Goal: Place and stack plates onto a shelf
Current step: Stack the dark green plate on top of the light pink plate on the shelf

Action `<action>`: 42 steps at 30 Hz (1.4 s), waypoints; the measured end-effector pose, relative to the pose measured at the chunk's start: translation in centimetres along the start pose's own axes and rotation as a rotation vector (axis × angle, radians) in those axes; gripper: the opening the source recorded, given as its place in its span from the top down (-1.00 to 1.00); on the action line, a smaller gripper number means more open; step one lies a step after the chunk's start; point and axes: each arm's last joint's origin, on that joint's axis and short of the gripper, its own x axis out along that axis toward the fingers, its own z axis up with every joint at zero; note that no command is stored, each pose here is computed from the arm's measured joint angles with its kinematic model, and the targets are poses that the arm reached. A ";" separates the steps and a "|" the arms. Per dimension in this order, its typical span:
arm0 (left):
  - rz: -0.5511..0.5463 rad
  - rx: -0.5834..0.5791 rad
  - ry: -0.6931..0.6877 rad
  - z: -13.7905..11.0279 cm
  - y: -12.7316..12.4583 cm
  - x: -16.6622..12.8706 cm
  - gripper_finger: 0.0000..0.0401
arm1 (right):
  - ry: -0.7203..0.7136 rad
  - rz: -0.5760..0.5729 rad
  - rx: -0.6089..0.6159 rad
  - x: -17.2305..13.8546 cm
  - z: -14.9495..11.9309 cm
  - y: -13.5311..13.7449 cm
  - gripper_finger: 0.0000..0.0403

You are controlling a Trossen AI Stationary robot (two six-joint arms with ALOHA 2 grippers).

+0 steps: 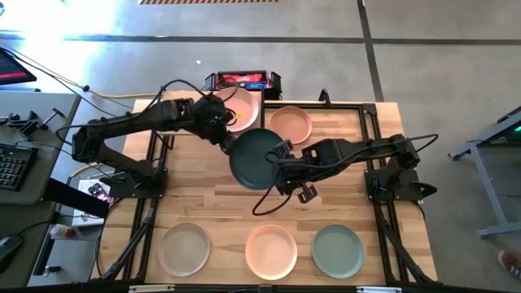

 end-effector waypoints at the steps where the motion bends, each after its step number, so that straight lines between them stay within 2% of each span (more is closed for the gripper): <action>1: 0.010 0.001 0.001 0.1 0.1 -0.2 0.98 | 0.008 -0.017 0.000 0.0 0.0 -0.1 0.51; 10: 0.050 -0.027 -0.022 1.0 1.5 -0.6 0.98 | 0.058 -0.088 0.003 -0.2 -0.4 -0.2 0.51; 21: 0.111 -0.102 -0.072 2.0 4.2 -2.2 0.98 | 0.002 -0.108 0.181 -3.3 -2.2 -0.7 0.51; 25: 0.168 -0.156 -0.124 2.5 5.8 -3.3 0.98 | 0.010 -0.107 0.221 -3.5 -2.6 -0.8 0.51; 30: 0.292 -0.230 -0.211 3.4 7.9 -5.0 0.98 | 0.036 -0.099 0.245 -3.4 -2.9 -0.9 0.51; 35: 0.362 -0.277 -0.282 4.3 8.8 -6.9 0.98 | 0.044 -0.098 0.260 -3.3 -3.1 -1.1 0.51; 42: 0.433 -0.338 -0.275 4.4 10.1 -8.1 0.98 | 0.044 -0.098 0.264 -3.3 -3.1 -1.1 0.51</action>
